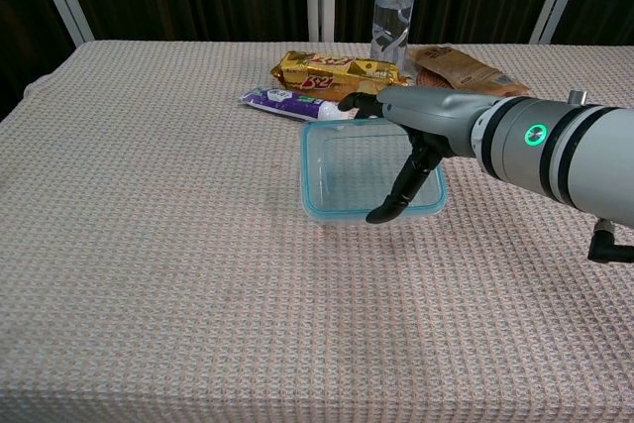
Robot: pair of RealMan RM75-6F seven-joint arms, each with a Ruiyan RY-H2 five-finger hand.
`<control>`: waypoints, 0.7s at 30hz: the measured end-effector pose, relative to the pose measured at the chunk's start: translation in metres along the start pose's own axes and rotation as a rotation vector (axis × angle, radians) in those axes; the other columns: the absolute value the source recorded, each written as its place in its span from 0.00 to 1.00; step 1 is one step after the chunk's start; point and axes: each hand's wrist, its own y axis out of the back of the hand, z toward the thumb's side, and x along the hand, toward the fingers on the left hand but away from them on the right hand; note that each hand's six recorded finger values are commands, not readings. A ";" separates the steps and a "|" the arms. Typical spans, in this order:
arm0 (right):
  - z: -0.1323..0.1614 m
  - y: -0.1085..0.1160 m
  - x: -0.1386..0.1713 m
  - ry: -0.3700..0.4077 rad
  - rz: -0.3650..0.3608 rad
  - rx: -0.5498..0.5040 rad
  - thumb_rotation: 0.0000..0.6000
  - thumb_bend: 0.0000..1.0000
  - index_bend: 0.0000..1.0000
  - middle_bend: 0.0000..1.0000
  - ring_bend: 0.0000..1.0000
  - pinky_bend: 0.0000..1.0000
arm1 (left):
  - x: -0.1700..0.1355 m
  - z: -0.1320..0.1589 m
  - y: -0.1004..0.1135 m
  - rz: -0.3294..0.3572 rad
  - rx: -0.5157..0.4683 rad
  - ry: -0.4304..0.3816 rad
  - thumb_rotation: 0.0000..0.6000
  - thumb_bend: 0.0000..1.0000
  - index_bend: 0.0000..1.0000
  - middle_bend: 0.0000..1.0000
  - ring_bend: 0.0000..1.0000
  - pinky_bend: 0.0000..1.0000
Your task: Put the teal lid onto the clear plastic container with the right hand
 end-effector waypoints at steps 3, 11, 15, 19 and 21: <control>0.001 0.000 0.001 0.008 -0.001 0.002 1.00 0.00 0.00 0.03 0.00 0.00 | 0.000 0.000 0.000 -0.001 -0.001 0.002 1.00 0.00 0.08 0.08 0.01 0.00; 0.002 0.008 0.013 0.043 -0.041 0.036 1.00 0.00 0.00 0.06 0.00 0.00 | -0.001 0.000 0.002 0.005 -0.001 0.003 1.00 0.00 0.08 0.08 0.01 0.00; -0.003 0.016 0.028 0.068 -0.093 0.082 1.00 0.00 0.00 0.16 0.00 0.00 | -0.002 -0.001 0.003 0.007 -0.001 0.007 1.00 0.00 0.08 0.08 0.01 0.00; -0.014 0.017 0.039 0.064 -0.103 0.112 1.00 0.00 0.00 0.18 0.00 0.00 | -0.002 0.002 0.003 0.005 0.001 0.001 1.00 0.00 0.08 0.08 0.01 0.00; -0.018 0.015 0.038 0.055 -0.094 0.108 1.00 0.00 0.00 0.18 0.00 0.00 | -0.002 0.004 0.003 0.005 0.002 -0.002 1.00 0.00 0.08 0.08 0.01 0.00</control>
